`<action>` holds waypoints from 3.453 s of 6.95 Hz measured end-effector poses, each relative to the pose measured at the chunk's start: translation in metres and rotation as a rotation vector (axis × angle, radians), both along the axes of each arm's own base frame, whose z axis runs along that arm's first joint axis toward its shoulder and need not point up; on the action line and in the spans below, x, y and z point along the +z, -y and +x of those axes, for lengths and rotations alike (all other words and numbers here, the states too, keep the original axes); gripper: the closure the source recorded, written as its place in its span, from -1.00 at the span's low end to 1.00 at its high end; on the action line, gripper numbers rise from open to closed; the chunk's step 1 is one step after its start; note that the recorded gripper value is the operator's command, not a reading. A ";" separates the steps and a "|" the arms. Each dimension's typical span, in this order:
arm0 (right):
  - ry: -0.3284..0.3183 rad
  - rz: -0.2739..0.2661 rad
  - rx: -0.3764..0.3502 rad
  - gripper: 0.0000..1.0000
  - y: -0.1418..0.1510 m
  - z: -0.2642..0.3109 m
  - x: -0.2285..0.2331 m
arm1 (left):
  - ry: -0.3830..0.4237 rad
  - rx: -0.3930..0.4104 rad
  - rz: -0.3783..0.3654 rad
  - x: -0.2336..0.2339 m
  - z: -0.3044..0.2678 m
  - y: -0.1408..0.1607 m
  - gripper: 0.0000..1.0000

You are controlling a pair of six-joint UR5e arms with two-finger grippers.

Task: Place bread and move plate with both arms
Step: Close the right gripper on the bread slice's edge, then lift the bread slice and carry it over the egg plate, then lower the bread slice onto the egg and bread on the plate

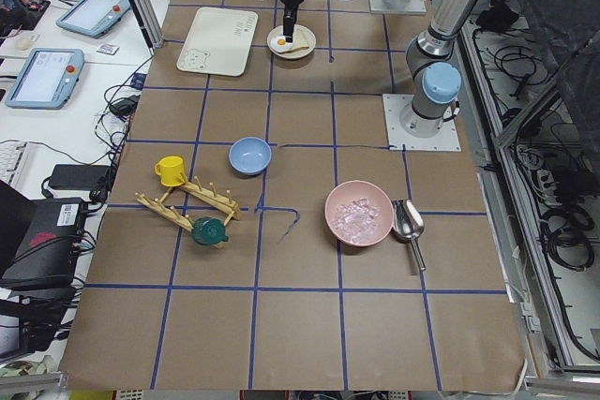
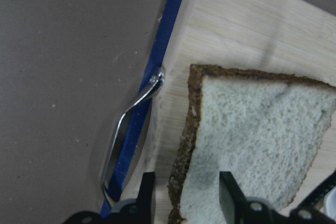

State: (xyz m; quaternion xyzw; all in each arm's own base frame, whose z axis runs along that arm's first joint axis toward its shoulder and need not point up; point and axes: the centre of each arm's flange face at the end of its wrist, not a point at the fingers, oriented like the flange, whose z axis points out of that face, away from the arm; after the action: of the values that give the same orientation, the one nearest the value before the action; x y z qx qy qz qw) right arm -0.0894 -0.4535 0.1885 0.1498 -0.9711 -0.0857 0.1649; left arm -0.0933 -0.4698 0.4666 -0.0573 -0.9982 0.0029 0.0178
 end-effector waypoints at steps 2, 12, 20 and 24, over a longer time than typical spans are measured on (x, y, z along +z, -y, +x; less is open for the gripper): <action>-0.004 -0.004 -0.001 1.00 0.001 -0.002 -0.002 | 0.001 -0.001 -0.003 0.001 0.000 0.000 -1.00; -0.078 -0.139 -0.036 1.00 0.048 0.012 0.098 | -0.008 -0.003 -0.004 0.001 -0.002 0.001 -1.00; 0.041 -0.259 -0.337 1.00 0.069 0.405 0.144 | 0.002 -0.003 -0.010 0.004 -0.001 -0.002 -1.00; 0.040 -0.224 -0.278 1.00 0.016 0.491 0.109 | 0.003 -0.002 -0.010 0.004 0.000 -0.002 -1.00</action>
State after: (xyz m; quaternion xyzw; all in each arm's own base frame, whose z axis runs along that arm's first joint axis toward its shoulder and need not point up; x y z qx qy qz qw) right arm 0.4020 -0.4696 0.2972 -0.0037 -0.9890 0.0039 0.1477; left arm -0.0936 -0.4680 0.4706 -0.0582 -0.9982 0.0076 0.0158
